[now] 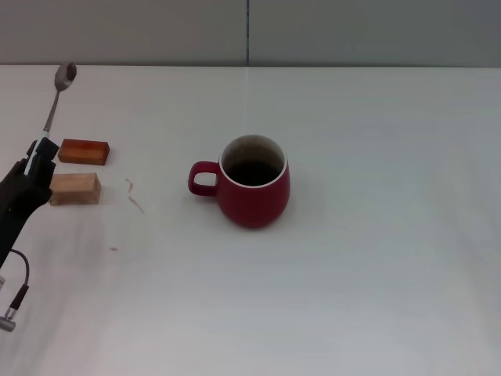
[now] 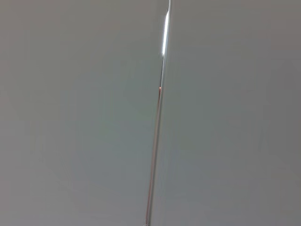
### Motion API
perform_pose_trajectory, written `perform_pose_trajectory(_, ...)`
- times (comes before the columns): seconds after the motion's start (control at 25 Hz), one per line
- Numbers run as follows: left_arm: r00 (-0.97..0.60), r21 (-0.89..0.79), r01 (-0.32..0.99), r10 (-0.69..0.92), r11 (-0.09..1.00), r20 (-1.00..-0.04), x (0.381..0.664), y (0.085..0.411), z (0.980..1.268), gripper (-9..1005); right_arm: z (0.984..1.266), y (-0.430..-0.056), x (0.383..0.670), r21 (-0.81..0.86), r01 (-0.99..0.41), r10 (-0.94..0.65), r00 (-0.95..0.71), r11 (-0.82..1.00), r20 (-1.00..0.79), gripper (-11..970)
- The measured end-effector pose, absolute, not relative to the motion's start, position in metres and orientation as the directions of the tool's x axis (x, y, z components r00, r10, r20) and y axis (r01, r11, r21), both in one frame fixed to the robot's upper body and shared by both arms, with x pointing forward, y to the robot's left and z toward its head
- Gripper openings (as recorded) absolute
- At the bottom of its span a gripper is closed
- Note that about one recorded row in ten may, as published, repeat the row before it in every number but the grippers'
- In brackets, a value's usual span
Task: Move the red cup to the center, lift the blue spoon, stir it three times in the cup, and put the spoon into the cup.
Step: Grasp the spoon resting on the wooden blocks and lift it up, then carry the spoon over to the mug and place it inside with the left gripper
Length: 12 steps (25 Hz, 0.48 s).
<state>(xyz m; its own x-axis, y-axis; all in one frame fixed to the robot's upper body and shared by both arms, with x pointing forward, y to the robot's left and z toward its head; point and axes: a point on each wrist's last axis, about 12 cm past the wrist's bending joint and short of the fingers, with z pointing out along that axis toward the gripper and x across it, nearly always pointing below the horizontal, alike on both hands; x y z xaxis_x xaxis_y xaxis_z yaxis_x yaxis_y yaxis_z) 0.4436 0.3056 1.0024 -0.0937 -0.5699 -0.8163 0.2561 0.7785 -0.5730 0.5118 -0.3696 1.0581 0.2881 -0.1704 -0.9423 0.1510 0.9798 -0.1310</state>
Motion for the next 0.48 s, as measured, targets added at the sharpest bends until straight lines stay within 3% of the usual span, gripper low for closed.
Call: perform_pose_trajectory(0.48, -0.106, -0.459, 0.521, -0.479, 0.72, -0.872, 0.469, 0.339, 1.047, 148, 1.054, -0.368, 0.507, -0.125, 0.156, -0.164, 0.275, 0.98, -0.947, 632)
